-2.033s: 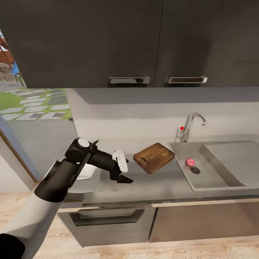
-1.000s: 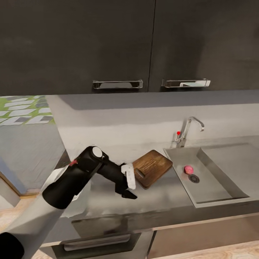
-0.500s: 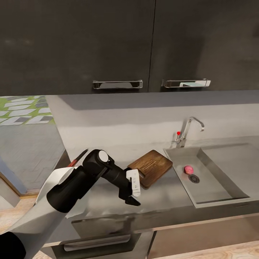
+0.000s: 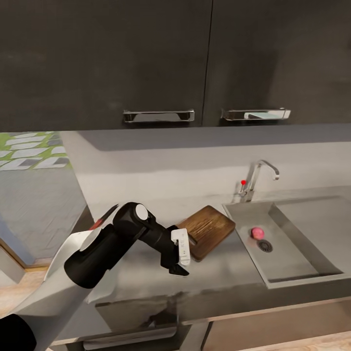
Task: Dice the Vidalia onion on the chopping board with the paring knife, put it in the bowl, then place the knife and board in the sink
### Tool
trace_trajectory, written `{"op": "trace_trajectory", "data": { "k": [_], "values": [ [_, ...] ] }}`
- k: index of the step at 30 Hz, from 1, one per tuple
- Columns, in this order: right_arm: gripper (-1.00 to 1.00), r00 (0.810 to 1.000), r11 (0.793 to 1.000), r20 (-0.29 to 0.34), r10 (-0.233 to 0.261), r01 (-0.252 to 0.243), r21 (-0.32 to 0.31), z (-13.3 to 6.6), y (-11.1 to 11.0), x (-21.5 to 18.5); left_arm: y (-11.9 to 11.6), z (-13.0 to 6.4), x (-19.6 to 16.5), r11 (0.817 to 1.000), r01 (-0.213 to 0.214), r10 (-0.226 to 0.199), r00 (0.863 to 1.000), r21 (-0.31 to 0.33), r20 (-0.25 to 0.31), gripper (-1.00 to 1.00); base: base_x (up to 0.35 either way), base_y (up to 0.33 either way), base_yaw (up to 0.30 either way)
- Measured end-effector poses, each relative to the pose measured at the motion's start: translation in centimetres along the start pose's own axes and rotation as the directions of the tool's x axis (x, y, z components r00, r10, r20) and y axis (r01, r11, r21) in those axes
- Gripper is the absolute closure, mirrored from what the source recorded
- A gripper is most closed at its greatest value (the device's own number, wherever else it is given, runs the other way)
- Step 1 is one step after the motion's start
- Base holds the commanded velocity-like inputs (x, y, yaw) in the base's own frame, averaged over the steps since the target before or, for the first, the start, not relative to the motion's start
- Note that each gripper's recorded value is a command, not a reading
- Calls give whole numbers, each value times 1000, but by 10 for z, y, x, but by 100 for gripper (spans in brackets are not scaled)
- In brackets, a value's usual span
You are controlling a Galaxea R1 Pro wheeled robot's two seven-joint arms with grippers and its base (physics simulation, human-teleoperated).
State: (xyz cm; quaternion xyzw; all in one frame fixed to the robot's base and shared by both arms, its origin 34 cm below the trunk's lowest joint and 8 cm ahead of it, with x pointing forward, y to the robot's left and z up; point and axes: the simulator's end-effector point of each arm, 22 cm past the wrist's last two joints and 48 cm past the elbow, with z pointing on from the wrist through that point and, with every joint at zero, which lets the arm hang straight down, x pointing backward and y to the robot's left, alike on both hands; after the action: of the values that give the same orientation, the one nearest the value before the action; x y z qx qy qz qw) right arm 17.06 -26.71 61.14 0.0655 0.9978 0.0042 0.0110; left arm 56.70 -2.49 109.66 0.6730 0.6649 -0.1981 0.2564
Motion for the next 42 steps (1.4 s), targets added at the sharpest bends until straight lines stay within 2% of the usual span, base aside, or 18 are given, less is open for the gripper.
{"op": "trace_trajectory", "data": {
  "k": [7,18,32,42],
  "values": [
    [-100,1000,1000,-5,-3,3,2,0,0,2,5,1,6,1000,0,-1,1000,-21,-22,-100,61,0,14],
    [-100,1000,1000,-12,-4,4,4,0,-1,6,11,1,11,999,-5,3,999,-47,-48,-100,2,0,190],
    [-100,1000,1000,-13,-3,3,-5,0,6,7,12,1,8,998,-6,3,999,-56,-47,-100,21,-21,9],
    [-100,1000,1000,-13,-2,2,-7,0,7,7,23,0,18,994,-11,1,996,-105,-92,-100,170,-146,0]
  ]
}}
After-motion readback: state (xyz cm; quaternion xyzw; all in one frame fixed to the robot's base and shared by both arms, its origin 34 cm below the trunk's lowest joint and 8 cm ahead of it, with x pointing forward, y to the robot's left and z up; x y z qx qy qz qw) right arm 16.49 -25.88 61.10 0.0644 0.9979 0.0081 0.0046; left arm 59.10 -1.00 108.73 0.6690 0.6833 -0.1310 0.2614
